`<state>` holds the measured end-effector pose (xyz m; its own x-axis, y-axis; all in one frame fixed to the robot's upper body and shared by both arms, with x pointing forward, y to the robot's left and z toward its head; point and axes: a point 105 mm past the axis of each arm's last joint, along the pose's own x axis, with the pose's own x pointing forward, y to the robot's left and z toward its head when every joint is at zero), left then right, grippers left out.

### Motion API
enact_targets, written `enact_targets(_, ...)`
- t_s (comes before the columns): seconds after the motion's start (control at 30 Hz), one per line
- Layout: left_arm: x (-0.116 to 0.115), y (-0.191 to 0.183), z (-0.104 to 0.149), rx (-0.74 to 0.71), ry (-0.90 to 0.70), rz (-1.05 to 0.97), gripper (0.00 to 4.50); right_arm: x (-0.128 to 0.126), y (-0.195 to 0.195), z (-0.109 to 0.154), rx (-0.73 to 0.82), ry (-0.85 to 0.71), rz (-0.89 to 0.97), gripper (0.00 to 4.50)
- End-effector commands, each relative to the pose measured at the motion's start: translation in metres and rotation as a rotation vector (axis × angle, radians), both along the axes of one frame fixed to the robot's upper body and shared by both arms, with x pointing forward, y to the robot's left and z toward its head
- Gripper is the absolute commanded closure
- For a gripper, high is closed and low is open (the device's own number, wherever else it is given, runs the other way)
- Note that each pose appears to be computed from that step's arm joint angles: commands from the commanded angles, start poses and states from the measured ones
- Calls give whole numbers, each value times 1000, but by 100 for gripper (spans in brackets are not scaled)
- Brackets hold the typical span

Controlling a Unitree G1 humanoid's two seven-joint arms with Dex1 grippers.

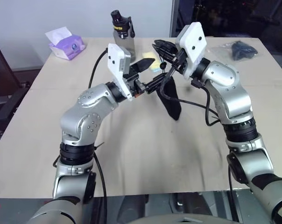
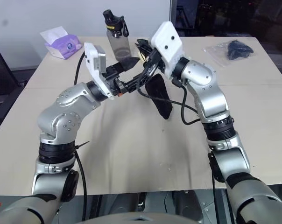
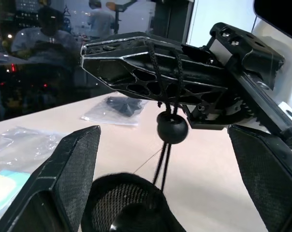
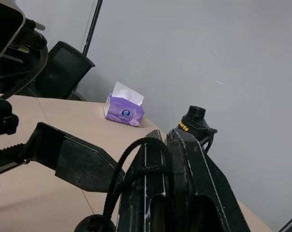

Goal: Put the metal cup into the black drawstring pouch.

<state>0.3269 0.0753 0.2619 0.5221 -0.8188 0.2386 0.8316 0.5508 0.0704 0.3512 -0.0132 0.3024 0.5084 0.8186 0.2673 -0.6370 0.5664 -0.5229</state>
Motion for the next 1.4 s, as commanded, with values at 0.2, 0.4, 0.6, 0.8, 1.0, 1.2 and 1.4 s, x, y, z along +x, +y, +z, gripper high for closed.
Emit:
enact_targets(0.2, -2, 1, 13, -44, -25, 2, 219, -13, 5, 17, 21, -61, 32, 450)
enact_targets(0.4, -2, 0, 15, -42, -37, -2, 219, -14, 7, 15, 19, -55, 38, 450)
enact_targets(0.6, -6, -1, 18, -65, -41, -32, 300, -15, 8, 14, 17, -53, 42, 450)
enact_targets(0.8, -4, -3, 12, -26, -40, -17, 433, -17, 9, 17, 46, -53, 52, 450)
enact_targets(1.0, 7, 3, -13, 49, 9, 61, 433, -12, -24, 89, 553, -28, 48, 450)
enact_targets(1.2, 20, 16, -36, 107, 24, 148, 433, -9, -89, 139, 1174, 113, 188, 450)
enact_targets(1.4, 14, 17, -39, 77, 26, 117, 243, -6, -82, 130, 1115, 140, 169, 450)
